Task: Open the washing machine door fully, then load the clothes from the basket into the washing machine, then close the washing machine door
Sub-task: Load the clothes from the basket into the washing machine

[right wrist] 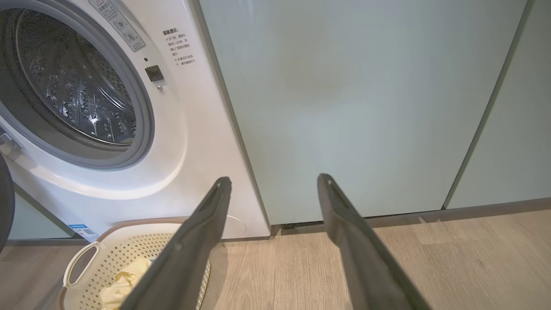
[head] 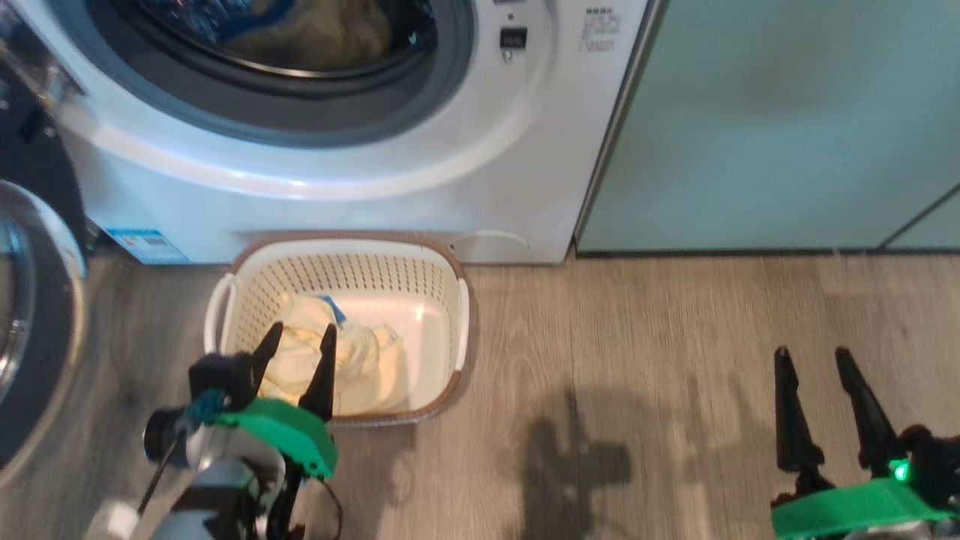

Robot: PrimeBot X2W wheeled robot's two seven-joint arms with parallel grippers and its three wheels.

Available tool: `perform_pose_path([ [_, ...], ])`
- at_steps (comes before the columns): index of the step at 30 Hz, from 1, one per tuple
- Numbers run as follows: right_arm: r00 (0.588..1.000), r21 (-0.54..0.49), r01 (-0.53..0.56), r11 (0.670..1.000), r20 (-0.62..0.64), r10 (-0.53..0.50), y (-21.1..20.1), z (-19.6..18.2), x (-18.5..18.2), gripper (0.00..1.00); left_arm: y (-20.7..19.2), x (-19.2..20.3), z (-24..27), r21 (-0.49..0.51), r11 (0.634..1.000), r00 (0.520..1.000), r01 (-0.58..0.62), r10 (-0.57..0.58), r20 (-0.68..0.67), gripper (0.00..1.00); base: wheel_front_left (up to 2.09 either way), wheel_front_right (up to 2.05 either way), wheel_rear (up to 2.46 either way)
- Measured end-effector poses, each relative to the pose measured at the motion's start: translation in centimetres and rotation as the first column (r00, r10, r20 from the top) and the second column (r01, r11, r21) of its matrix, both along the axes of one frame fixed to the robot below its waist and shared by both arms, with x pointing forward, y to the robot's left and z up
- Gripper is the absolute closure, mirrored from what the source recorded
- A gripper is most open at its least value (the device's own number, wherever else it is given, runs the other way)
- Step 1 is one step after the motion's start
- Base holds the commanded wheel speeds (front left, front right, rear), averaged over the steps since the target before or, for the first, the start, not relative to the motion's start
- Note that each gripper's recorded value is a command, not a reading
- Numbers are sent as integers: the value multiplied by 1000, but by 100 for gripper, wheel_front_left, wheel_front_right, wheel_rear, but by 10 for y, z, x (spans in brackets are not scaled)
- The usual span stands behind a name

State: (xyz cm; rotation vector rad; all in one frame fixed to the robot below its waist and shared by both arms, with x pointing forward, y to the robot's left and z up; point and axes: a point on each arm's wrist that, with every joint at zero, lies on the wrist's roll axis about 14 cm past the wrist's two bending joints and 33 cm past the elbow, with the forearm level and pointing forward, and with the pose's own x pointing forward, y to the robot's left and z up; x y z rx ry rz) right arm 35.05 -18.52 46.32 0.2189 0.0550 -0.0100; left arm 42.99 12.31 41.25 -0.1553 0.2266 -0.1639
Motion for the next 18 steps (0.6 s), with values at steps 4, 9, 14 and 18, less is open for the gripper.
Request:
perform_pose_path([
  [4,1000,0,11,1000,-13,-11,-4,-6,12,0,-9,15,-32,8,999,995,39,-38,-89,0,0,0,0],
  [9,999,6,25,1000,-42,-24,-9,-18,26,0,-17,31,-74,14,997,977,73,-69,-201,0,0,0,0],
  [14,998,13,25,1000,-57,-25,-10,-29,47,0,-24,50,-115,11,994,951,108,-100,-294,0,0,0,0],
  [18,996,18,42,999,-79,-41,-17,-41,59,0,-26,58,-153,12,991,920,136,-122,-372,0,0,0,0],
])
